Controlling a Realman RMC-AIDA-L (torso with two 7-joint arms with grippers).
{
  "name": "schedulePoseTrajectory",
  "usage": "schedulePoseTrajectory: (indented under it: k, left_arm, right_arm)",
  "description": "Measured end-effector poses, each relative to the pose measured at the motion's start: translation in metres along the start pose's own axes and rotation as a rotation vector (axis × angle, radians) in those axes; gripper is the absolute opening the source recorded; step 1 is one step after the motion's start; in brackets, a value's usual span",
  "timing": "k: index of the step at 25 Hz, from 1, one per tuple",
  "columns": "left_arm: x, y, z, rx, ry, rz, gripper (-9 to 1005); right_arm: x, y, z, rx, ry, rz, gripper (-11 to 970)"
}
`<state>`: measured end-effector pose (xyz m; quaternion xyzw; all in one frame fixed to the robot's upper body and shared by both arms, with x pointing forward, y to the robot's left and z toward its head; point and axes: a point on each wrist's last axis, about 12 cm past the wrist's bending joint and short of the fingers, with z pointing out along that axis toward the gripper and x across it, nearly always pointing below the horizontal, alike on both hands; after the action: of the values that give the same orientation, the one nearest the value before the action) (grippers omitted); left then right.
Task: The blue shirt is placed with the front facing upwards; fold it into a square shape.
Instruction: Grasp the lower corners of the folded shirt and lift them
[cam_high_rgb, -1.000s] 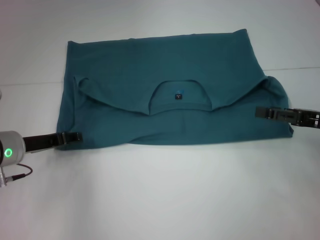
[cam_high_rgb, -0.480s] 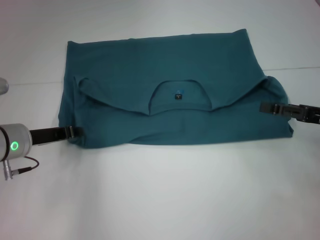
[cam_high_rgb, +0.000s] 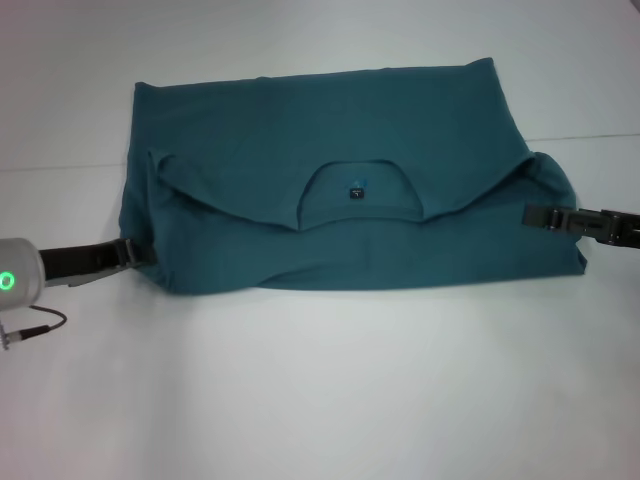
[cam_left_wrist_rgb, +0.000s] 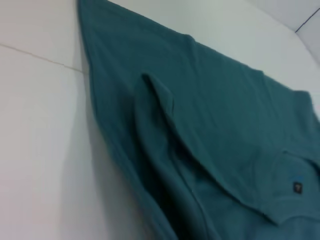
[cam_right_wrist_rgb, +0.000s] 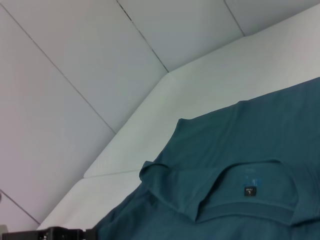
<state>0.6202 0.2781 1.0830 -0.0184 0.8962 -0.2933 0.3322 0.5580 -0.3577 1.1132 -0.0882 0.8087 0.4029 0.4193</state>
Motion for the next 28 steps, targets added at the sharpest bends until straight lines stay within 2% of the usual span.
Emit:
schedulePoseTrajectory:
  k: [3, 10, 14, 20, 28]
  left_arm:
    - [-0.004, 0.005, -0.011, 0.058, 0.004, -0.086, -1]
    - [-0.010, 0.014, -0.030, 0.151, -0.010, -0.195, 0]
    - [-0.009, 0.017, -0.033, 0.153, -0.010, -0.208, 0]
    - [-0.009, 0.016, -0.031, 0.149, 0.000, -0.202, 0]
    - [-0.009, 0.014, -0.029, 0.151, -0.001, -0.202, 0]
  right_arm:
    - [-0.001, 0.000, -0.001, 0.001, 0.005, -0.001, 858]
    - [-0.012, -0.007, -0.009, 0.052, 0.038, 0.039, 858]
    - [-0.025, -0.014, -0.012, 0.135, 0.099, 0.079, 858]
    - [-0.054, -0.023, -0.007, 0.320, 0.174, 0.144, 858]
    - [-0.070, -0.025, 0.019, 0.491, 0.293, 0.073, 858]
